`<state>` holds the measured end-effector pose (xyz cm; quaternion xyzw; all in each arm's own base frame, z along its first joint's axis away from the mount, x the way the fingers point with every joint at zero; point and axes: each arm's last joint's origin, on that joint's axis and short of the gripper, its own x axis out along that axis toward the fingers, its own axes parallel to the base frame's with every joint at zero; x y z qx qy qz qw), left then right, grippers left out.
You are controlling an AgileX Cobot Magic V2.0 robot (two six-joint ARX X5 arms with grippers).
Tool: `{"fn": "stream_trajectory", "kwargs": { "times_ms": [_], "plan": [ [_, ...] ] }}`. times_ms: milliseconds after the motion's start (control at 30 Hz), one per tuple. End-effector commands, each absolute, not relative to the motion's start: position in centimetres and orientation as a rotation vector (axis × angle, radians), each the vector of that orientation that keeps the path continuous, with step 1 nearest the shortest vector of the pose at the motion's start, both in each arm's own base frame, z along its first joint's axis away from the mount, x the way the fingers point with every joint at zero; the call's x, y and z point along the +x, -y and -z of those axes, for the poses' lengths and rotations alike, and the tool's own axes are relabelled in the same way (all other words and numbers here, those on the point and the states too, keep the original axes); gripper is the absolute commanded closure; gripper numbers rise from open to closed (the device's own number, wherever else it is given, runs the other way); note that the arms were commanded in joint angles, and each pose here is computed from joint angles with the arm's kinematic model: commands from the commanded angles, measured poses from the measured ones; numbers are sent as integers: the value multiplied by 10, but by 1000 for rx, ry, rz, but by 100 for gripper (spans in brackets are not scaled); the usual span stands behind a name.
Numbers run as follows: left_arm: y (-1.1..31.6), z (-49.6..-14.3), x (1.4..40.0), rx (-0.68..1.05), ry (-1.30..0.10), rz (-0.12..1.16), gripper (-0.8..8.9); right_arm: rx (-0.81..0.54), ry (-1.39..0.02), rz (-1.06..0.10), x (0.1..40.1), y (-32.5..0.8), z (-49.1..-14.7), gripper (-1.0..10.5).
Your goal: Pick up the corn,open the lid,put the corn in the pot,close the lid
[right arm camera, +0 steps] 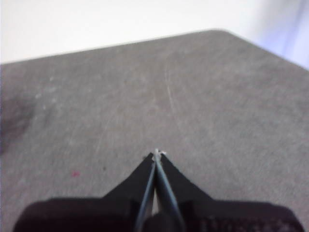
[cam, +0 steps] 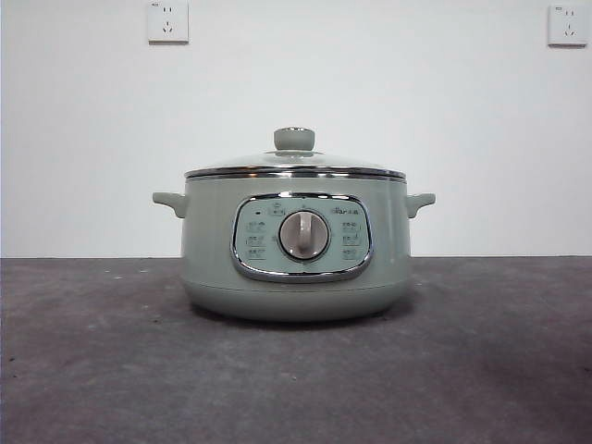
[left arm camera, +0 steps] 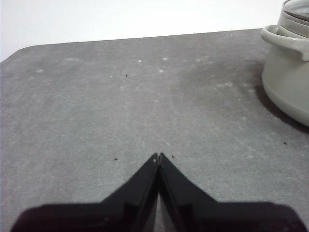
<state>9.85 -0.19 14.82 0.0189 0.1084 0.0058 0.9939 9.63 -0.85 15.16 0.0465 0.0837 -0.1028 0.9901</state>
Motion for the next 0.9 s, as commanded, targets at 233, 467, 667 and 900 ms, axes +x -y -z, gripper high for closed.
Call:
{"fn": "stream_trajectory", "kwargs": {
  "times_ms": [233, 467, 667, 900],
  "plan": [
    [2, -145, 99, 49, -221, -11, 814, -48, -185, 59, 95, 6, -149, 945],
    [2, -145, 99, 49, -221, -11, 814, -44, -181, 74, 96, 7, -150, 945],
    [2, -145, 99, 49, -221, -11, 814, -44, -183, 77, 96, 7, -150, 946],
    [2, -145, 99, 49, -221, -11, 814, -44, -183, 77, 96, 7, -150, 945]
  ]
}}
